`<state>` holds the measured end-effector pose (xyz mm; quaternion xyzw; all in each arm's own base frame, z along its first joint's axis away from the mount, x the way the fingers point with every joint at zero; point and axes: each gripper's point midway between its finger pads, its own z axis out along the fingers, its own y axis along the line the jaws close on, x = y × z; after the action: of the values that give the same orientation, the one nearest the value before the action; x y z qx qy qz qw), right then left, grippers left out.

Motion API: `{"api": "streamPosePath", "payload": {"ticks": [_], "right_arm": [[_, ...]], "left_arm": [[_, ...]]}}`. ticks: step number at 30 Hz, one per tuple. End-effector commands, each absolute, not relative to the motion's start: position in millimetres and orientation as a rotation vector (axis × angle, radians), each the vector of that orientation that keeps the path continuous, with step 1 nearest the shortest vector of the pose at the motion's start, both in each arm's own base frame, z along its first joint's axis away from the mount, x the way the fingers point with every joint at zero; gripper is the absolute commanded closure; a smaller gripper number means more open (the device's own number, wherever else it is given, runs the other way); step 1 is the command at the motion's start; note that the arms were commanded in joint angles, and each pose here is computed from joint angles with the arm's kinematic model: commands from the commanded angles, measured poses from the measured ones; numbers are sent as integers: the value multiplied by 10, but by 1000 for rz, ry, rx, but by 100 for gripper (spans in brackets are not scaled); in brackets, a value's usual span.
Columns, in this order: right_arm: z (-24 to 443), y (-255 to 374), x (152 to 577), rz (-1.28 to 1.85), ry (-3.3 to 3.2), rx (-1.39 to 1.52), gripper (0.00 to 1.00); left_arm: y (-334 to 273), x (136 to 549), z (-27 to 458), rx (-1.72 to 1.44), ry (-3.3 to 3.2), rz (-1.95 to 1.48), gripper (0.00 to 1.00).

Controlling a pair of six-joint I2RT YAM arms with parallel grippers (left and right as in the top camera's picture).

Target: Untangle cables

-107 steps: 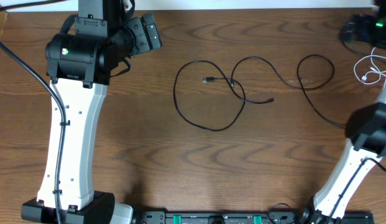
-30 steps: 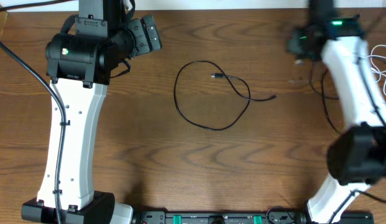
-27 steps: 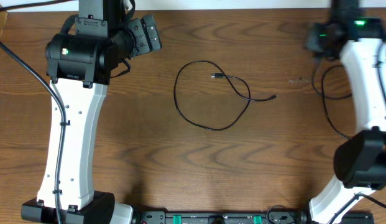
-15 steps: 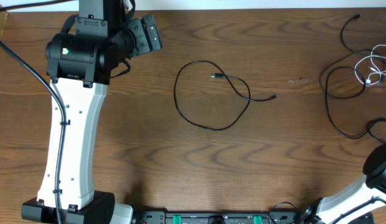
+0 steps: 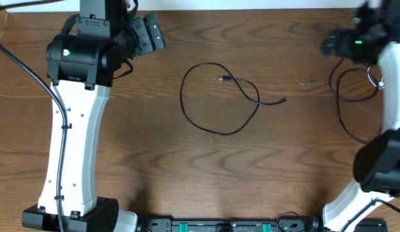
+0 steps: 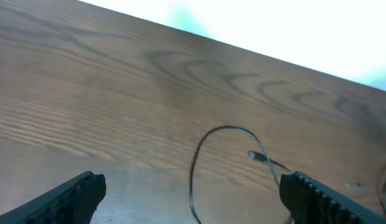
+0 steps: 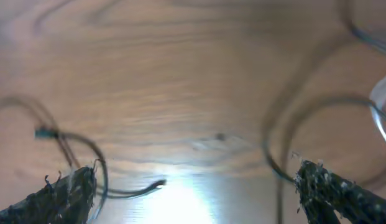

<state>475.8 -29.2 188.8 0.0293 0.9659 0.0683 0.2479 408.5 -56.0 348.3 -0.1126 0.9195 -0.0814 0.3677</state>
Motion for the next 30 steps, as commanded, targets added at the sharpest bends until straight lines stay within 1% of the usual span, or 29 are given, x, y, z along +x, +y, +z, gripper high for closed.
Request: {"api": "streamPosePath", "payload": {"ticks": [1,6,7,9,16,23,26,29,30], "right_arm": [[1535,384,4784,116,2689,-381,1],[937,1108,4615,125,2767,-771,4],[703,1325,4536,113,2794,-875,5],[573,1426,4487,100,2813,-918,7],[179,1680,4256,129,2902,-1016,10],[-2,1691,4220,85,2935,-1032,12],[-76,1643,4258,33,2950,-993,18],[-97,1588,4331,-34,2953,-922,28],[-97,1588,4339,-34,2953,-912,29]], "left_arm": [[-259,4141,3448,-360,2354,-131,5],[-118,4119,3422,-402,2362,-112,5],[-116,4116,3419,-402,2364,-111,5],[-116,4114,3417,-403,2364,-111,5],[-115,4108,3411,-403,2368,-110,5],[-115,4108,3411,-403,2368,-110,5],[-115,4107,3410,-403,2368,-110,5],[-115,4102,3406,-403,2371,-109,5],[-115,4100,3404,-403,2372,-109,5]]}}
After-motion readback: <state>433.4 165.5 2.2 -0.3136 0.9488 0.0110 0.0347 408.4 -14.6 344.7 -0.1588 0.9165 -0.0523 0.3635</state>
